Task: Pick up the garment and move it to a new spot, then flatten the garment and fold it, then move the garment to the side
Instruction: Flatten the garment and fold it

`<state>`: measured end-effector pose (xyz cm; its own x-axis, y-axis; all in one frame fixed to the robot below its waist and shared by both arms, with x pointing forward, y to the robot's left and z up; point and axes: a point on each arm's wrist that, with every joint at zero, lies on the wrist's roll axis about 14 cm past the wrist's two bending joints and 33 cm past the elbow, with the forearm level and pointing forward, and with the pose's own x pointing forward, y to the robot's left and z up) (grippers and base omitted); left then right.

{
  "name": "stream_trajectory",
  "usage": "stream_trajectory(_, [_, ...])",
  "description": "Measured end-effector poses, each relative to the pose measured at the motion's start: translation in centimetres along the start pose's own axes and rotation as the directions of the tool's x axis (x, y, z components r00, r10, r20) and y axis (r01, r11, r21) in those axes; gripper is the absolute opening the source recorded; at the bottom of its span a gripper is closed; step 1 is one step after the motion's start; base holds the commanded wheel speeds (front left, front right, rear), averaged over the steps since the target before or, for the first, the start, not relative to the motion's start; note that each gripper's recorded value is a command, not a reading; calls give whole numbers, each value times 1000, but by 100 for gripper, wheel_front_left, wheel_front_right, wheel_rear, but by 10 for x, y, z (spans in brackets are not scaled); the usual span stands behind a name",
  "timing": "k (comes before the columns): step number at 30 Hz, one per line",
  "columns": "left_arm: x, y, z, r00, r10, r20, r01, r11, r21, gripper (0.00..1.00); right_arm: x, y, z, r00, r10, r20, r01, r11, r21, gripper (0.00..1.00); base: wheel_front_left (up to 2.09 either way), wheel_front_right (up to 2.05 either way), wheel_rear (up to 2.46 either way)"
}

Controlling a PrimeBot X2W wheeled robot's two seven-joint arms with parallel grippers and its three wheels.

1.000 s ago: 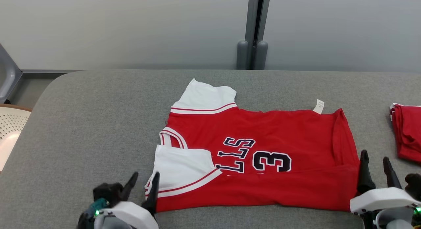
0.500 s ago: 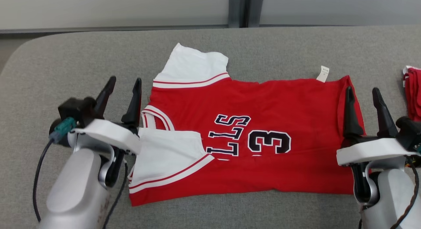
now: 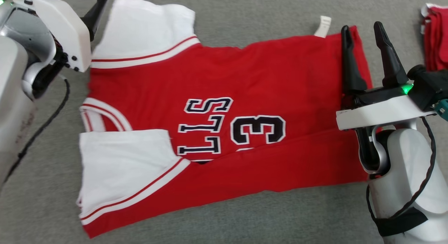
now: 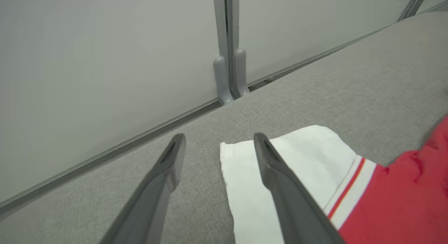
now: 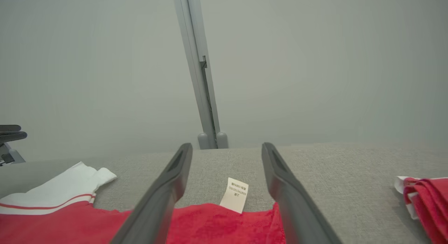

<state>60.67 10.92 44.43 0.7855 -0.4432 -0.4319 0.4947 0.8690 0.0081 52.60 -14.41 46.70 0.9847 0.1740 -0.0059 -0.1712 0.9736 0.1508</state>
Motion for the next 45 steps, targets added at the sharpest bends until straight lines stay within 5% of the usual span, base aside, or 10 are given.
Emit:
stream_trajectory(13, [55, -6, -50, 967, -83, -242, 107, 991, 85, 100, -12, -38, -19, 996, -82, -31, 82, 997, -17, 100, 0, 0, 0])
stream_trajectory(29, [79, -2, -76, 949, -102, -298, 120, 992, 42, 100, -13, -54, -37, 991, -120, -56, 118, 993, -29, 100, 0, 0, 0])
stream_trajectory(31, [78, -8, -78, 940, -126, -317, 137, 991, 11, 0, -12, -55, -39, 991, -124, -58, 123, 992, -30, 100, 0, 0, 0])
stream_trajectory(40, [64, -13, -59, 959, -155, -237, 155, 988, -15, 0, 4, -56, -24, 992, -121, -33, 118, 991, -66, 100, 0, 0, 0])
stream_trajectory(45, [43, -18, -48, 974, -168, -150, 164, 986, -36, 0, 19, -44, -38, 982, -83, -167, 76, 996, -49, 100, 0, 0, 0])
